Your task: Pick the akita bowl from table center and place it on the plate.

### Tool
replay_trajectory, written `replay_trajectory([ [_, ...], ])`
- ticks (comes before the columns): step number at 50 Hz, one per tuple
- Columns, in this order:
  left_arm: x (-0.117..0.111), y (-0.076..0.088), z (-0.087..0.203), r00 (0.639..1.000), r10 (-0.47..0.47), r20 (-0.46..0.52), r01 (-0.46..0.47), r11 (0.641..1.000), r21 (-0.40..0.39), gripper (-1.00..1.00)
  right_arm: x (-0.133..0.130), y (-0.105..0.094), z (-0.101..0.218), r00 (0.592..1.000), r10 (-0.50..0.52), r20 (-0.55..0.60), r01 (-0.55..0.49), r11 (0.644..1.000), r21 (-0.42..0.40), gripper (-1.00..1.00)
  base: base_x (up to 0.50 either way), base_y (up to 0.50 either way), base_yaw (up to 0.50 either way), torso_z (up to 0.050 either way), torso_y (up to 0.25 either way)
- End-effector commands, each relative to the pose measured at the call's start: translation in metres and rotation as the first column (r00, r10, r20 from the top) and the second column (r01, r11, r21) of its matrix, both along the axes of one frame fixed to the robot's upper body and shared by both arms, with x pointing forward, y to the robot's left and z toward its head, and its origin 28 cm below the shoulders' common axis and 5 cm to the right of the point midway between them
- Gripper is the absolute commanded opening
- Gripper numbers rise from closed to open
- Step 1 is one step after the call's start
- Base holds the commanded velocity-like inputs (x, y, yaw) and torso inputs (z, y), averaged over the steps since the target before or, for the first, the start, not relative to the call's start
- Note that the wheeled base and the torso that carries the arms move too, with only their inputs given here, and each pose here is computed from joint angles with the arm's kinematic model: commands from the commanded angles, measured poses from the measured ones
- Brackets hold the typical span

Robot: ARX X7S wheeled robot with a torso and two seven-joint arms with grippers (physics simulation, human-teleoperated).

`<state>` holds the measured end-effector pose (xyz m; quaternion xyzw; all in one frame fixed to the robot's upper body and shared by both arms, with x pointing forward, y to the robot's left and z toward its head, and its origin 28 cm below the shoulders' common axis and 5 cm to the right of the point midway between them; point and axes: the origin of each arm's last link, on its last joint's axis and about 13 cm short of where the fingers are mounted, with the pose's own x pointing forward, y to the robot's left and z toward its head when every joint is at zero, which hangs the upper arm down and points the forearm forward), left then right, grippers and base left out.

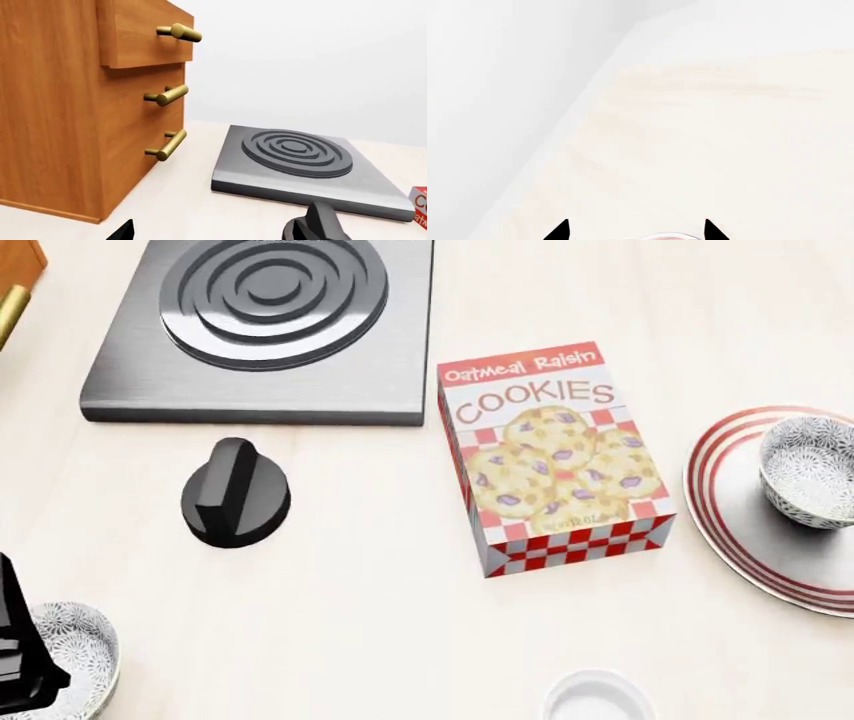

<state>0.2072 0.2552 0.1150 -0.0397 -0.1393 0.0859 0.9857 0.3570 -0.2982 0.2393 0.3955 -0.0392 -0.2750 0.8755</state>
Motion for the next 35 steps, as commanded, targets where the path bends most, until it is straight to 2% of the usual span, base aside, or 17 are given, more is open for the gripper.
replay_trajectory([
  [1,0.000,-0.001,0.000,1.000,-0.005,0.001,0.005,1.000,0.001,1.00,-0.027,0.015,0.046,0.953,-0.121,0.279,0.177,0.967,-0.184,1.00,0.00,0.00,0.00,0.000,0.000],
  [4,0.000,-0.002,0.000,1.000,-0.007,-0.001,0.007,1.000,0.002,1.00,-0.036,0.024,0.065,0.941,-0.081,0.328,0.171,0.951,-0.256,1.00,0.00,0.00,0.00,0.000,0.000],
  [7,0.000,-0.002,0.000,1.000,-0.009,-0.001,0.009,1.000,0.002,1.00,-0.043,0.030,0.075,0.932,-0.052,0.358,0.164,0.943,-0.289,1.00,0.00,0.00,0.00,0.000,0.000],
  [8,-0.001,-0.003,0.001,1.000,-0.011,0.000,0.011,1.000,0.003,1.00,-0.047,0.034,0.081,0.928,-0.038,0.370,0.167,0.931,-0.325,1.00,0.00,0.00,0.00,0.000,0.000],
  [16,-0.004,-0.001,0.009,1.000,-0.006,0.025,0.006,1.000,0.002,1.00,-0.081,0.050,0.096,0.918,0.078,0.389,0.117,0.883,-0.454,1.00,0.00,0.00,0.00,0.000,0.000],
  [32,-0.008,-0.004,0.014,0.999,-0.025,0.046,0.025,1.000,0.004,1.00,-0.146,0.086,0.120,0.879,0.233,0.417,0.078,0.792,-0.606,1.00,0.00,0.00,0.00,0.000,0.000],
  [35,-0.008,-0.004,0.014,0.999,-0.026,0.046,0.026,1.000,0.005,1.00,-0.152,0.089,0.123,0.868,0.246,0.431,0.080,0.788,-0.611,1.00,0.00,0.00,0.00,0.000,0.000],
])
